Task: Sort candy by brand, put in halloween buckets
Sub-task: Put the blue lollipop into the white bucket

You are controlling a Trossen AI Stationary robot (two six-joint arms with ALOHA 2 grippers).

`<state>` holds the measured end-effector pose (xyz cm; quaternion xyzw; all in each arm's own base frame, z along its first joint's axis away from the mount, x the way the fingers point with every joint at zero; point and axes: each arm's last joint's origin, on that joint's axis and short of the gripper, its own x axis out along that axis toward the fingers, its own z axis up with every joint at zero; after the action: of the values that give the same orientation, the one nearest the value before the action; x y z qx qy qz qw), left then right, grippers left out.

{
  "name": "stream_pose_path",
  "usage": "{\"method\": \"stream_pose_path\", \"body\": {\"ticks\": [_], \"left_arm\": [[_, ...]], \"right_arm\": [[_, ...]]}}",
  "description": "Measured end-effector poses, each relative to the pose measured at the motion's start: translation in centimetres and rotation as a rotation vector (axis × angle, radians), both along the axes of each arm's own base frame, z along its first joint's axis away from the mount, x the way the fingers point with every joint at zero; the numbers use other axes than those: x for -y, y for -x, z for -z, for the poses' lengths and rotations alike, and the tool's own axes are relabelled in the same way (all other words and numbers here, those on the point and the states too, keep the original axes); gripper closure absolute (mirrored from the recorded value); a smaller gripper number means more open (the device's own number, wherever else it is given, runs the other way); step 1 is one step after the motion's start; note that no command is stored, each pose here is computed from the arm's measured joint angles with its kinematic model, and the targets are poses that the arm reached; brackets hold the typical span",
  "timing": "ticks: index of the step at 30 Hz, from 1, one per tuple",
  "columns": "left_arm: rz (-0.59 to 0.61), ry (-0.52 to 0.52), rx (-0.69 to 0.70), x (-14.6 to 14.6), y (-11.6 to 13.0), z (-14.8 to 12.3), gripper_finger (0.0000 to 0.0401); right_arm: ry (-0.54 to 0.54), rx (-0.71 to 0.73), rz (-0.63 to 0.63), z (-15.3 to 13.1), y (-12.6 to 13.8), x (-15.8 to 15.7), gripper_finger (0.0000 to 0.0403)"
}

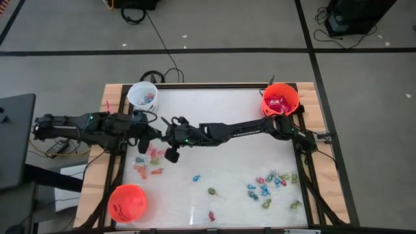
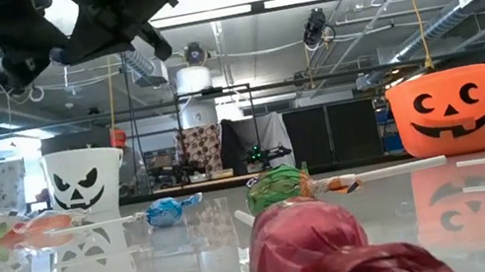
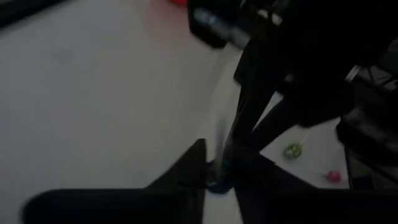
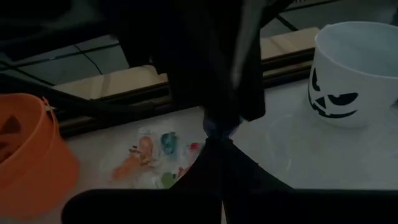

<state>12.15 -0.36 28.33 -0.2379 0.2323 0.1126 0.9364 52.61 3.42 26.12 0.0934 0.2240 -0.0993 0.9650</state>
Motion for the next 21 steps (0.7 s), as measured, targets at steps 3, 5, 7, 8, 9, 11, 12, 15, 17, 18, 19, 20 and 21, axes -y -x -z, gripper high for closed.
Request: {"method": "stream_pose_path", "body": {"ticks": [3,5,7,8,9,11,12,15,17,18,19,20,21], "left_arm": [[0.001,-0.002,0.025,0.0,-0.1,-0.2,0.0386],[0.001,-0.003,0.024,0.0,-0.1,-0.2,0.0389],[0.001,-0.003,0.022,0.0,-0.1,-0.2,0.0387],[-0.003,-0.005,0.022,0.0,-0.1,-0.2,0.0387],[-0.01,-0.009,0.023,0.0,-0.1,-0.2,0.0389],[-0.043,-0.027,0.023,-0.2,-0.1,-0.2,0.0393],[-0.072,-0.043,0.023,-0.3,-0.1,-0.2,0.0394],[-0.221,-0.11,0.004,-1.1,0.3,-0.3,0.0394],[-0.351,-0.161,-0.015,-1.9,0.7,-0.5,0.0395],[-0.425,-0.185,-0.02,-2.3,0.9,-0.7,0.0395],[-0.5,-0.21,-0.028,-2.8,1.1,-0.8,0.0395],[-0.571,-0.233,-0.038,-3.2,1.3,-0.8,0.0395],[-0.638,-0.249,-0.051,-3.8,1.5,-0.8,0.0395]], "right_arm": [[0.004,-0.004,-0.007,0.0,0.0,0.0,0.0397],[0.004,-0.004,-0.007,0.0,0.0,0.0,0.0391],[0.004,-0.004,-0.007,0.0,0.0,0.0,0.0388],[0.004,-0.004,-0.007,0.0,0.0,0.0,0.0388],[0.002,-0.003,-0.004,0.0,0.0,0.1,0.0388],[-0.021,-0.004,0.015,0.1,0.0,0.4,0.0388],[-0.041,-0.008,0.029,0.1,0.0,0.6,0.0386],[-0.094,-0.048,0.068,0.5,0.2,1.0,0.0373],[-0.113,-0.083,0.086,0.9,0.4,1.2,0.0358],[-0.122,-0.104,0.095,1.0,0.6,1.3,0.0349],[-0.131,-0.13,0.105,1.3,0.7,1.4,0.034],[-0.14,-0.159,0.112,1.5,0.9,1.4,0.0331],[-0.147,-0.191,0.113,1.7,1.1,1.5,0.0322]]}}
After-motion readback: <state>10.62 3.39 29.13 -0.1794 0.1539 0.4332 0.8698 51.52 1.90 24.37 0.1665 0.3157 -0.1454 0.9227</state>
